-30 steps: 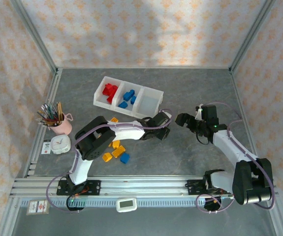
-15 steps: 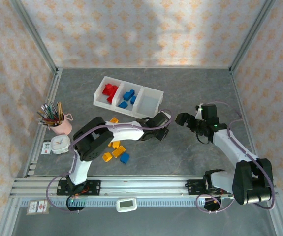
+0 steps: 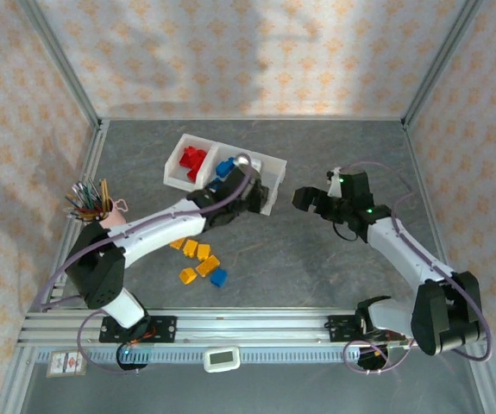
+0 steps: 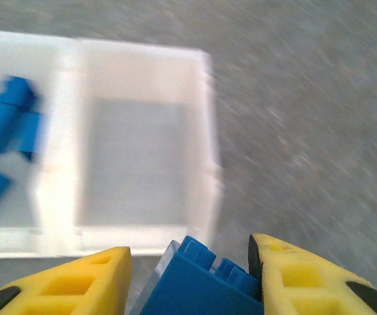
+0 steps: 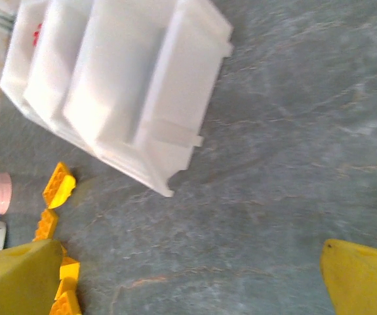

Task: Sort the legos into containers by color
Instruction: Place the lego in the container.

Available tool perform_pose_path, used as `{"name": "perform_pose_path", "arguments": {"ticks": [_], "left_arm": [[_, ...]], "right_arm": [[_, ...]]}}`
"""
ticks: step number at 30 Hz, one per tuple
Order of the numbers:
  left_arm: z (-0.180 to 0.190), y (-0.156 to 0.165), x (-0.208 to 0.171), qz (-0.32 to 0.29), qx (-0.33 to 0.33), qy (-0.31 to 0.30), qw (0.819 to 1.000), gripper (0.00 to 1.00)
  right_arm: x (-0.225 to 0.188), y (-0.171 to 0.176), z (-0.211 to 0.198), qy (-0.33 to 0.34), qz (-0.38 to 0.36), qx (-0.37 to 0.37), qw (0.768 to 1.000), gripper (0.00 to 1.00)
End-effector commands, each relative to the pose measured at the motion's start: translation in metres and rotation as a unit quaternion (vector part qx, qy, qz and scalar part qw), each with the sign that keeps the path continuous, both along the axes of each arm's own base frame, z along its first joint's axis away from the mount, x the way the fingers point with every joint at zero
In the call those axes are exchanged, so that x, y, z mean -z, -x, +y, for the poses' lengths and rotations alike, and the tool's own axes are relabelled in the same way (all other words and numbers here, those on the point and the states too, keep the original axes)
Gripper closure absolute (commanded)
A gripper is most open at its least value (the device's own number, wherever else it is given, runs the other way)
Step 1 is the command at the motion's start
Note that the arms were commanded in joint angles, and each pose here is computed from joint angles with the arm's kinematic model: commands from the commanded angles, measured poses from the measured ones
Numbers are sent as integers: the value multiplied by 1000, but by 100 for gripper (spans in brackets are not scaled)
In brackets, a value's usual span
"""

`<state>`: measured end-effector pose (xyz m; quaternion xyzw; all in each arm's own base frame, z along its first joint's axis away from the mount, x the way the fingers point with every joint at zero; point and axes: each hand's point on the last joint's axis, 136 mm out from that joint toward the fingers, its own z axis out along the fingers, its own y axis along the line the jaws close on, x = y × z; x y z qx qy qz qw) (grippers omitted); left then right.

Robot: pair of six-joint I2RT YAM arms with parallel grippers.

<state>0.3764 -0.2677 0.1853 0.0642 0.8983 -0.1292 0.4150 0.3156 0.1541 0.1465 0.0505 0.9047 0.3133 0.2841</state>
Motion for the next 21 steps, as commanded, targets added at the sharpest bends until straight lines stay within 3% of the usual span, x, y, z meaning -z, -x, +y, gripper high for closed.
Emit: {"name": "perform_pose_path", "arguments": {"ticks": [1,8,13,16,21], "left_arm": [[52,-33,-8,3,-97,-9,995,79],[88,-106,23,20,-167,-22,985,80],[91,-134,59,51,-180,-48,981,78],[91,-139,55,52,-183,-45,981,61],[95,-132,33,37,-181,-37,982,49]], "right_arm": [[-11,-12,16,-7,-17,2,1000,0],[-13,-22,41,-5,-25,-9,1000,0],[-12,-25,41,3,-24,-10,1000,0],[-13,-24,39,10,-25,-11,1000,0],[-14,-23,41,13,-25,-20,999,0]]}}
